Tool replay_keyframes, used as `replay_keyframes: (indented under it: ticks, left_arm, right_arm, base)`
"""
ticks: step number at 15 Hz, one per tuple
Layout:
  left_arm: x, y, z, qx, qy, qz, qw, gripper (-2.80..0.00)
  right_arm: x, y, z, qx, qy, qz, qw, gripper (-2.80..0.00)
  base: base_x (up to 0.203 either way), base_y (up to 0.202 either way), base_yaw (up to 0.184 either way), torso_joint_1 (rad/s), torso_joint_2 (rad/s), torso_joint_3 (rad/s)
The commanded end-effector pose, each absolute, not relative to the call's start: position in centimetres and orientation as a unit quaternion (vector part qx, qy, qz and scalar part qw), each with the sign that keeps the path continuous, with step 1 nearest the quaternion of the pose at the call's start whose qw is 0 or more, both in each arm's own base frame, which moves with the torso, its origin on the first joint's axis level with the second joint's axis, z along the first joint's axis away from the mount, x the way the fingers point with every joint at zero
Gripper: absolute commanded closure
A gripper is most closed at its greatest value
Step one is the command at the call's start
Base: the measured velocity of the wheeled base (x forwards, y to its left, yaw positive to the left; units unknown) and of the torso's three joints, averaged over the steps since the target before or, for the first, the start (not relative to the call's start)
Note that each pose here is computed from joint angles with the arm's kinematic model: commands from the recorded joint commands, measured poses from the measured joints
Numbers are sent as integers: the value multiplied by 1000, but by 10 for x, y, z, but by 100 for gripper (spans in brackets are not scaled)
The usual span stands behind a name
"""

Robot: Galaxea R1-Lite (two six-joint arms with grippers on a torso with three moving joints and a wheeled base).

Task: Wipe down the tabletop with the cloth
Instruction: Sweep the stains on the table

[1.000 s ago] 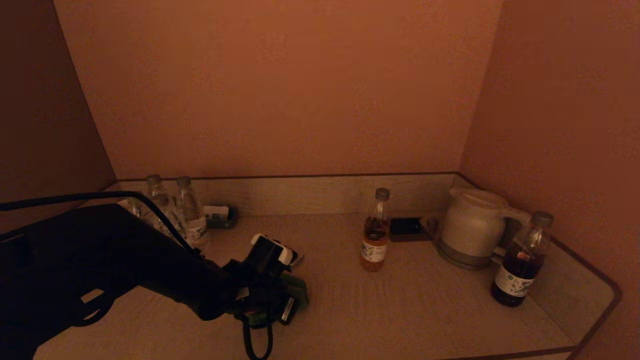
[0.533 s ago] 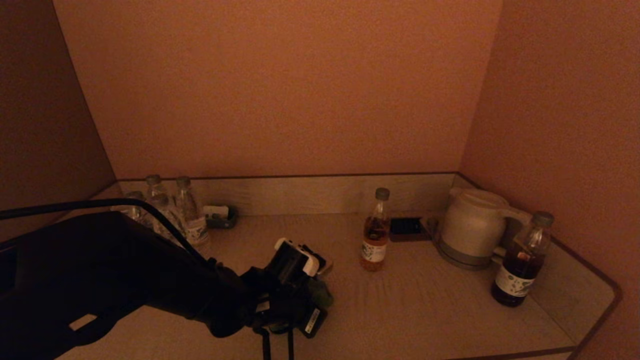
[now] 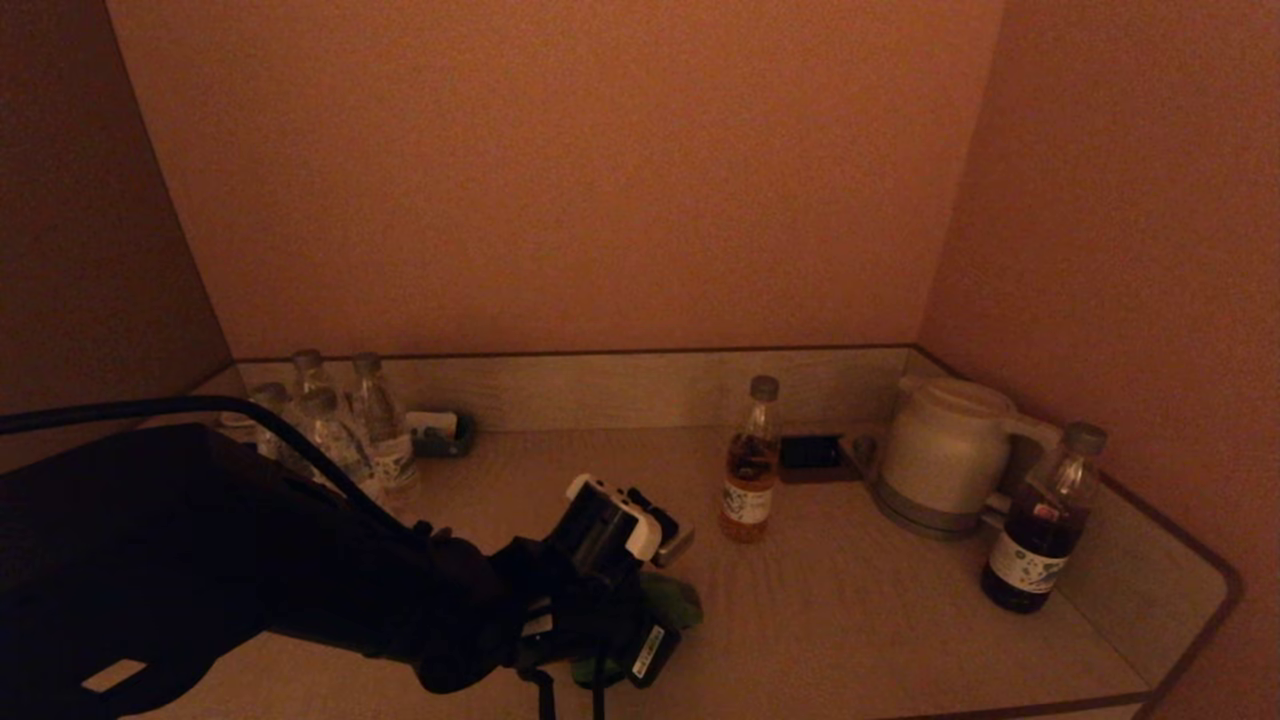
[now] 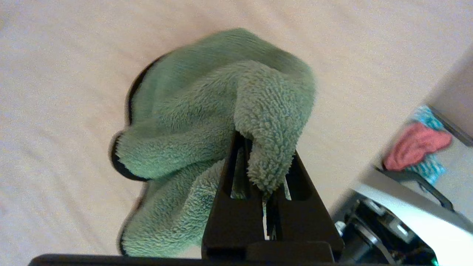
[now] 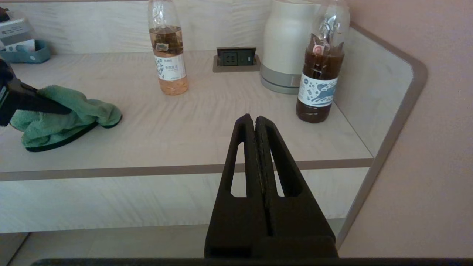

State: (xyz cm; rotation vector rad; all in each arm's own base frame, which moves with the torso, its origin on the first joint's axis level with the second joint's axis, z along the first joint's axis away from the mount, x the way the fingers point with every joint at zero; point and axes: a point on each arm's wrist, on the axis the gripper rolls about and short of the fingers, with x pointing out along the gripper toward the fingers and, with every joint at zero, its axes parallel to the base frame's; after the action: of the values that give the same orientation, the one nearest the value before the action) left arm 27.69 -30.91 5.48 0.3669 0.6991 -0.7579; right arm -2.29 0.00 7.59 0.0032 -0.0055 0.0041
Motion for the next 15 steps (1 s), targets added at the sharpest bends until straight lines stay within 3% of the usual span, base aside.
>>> replay_keyframes:
  ticks: [1, 5, 10, 15]
  left_arm:
    - [285, -307, 50, 173, 334, -349, 858, 0]
    - [347, -259, 17, 168, 363, -226, 889, 0]
    - [384, -198, 17, 145, 372, -104, 911, 0]
    - [384, -189, 20, 143, 374, -87, 912, 0]
  right_arm:
    - [-23, 0, 76, 2, -2, 2, 1000, 0]
    - [-23, 0, 76, 2, -2, 2, 1000, 0]
    - [-23, 0, 76, 2, -2, 2, 1000, 0]
    - [-23, 0, 76, 2, -2, 2, 1000, 0]
  base:
    - [0, 0, 0, 0, 0, 0]
    - [0, 0, 0, 0, 0, 0]
    - [0, 0, 0, 0, 0, 0]
    - [0, 0, 0, 0, 0, 0]
